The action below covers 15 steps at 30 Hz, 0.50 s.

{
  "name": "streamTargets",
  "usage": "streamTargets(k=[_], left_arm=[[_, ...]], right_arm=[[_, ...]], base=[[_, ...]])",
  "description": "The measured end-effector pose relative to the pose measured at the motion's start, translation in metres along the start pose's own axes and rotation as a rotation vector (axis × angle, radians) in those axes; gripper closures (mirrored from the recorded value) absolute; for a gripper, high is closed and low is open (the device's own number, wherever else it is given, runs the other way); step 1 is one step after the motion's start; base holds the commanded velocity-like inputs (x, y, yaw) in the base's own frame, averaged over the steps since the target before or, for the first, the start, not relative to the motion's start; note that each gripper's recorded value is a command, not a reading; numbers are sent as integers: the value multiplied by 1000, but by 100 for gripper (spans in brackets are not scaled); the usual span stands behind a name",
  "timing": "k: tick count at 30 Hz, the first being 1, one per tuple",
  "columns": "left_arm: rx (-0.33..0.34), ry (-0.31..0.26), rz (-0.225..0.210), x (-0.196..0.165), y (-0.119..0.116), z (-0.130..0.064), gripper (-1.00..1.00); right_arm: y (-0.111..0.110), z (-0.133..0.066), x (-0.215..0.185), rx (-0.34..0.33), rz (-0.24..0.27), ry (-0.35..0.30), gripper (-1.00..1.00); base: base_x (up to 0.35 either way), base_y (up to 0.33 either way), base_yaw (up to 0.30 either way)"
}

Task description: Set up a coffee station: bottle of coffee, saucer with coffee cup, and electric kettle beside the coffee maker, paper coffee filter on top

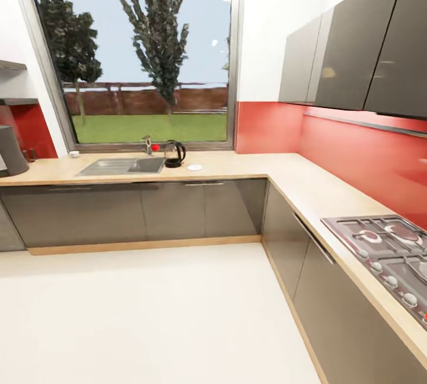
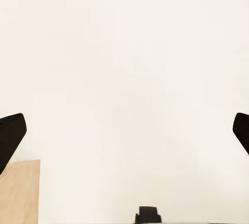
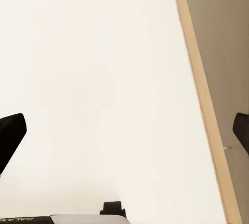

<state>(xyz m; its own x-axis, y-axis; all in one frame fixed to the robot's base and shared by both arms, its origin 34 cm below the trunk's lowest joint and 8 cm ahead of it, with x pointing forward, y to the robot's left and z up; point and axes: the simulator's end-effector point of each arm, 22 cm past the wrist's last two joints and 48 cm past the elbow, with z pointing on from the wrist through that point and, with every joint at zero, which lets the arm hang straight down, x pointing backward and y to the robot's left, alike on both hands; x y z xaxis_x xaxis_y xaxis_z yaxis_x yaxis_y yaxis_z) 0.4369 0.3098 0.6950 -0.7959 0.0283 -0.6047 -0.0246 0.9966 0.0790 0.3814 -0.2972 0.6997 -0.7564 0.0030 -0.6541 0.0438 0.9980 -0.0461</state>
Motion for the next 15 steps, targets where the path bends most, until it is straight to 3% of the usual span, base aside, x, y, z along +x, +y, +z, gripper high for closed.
streamTargets(k=[2, 5, 15], left_arm=[[-6, 0, -1, 0, 4, 0, -100], [-28, 0, -36, 0, 15, 0, -100], [-40, -1, -47, 0, 22, 0, -100]], right_arm=[[0, 0, 0, 0, 0, 0, -100], [0, 0, 0, 1, 0, 0, -100], [0, 0, 0, 1, 0, -1, -100]], base=[[338, -4, 30], [338, -1, 143], [338, 0, 258]])
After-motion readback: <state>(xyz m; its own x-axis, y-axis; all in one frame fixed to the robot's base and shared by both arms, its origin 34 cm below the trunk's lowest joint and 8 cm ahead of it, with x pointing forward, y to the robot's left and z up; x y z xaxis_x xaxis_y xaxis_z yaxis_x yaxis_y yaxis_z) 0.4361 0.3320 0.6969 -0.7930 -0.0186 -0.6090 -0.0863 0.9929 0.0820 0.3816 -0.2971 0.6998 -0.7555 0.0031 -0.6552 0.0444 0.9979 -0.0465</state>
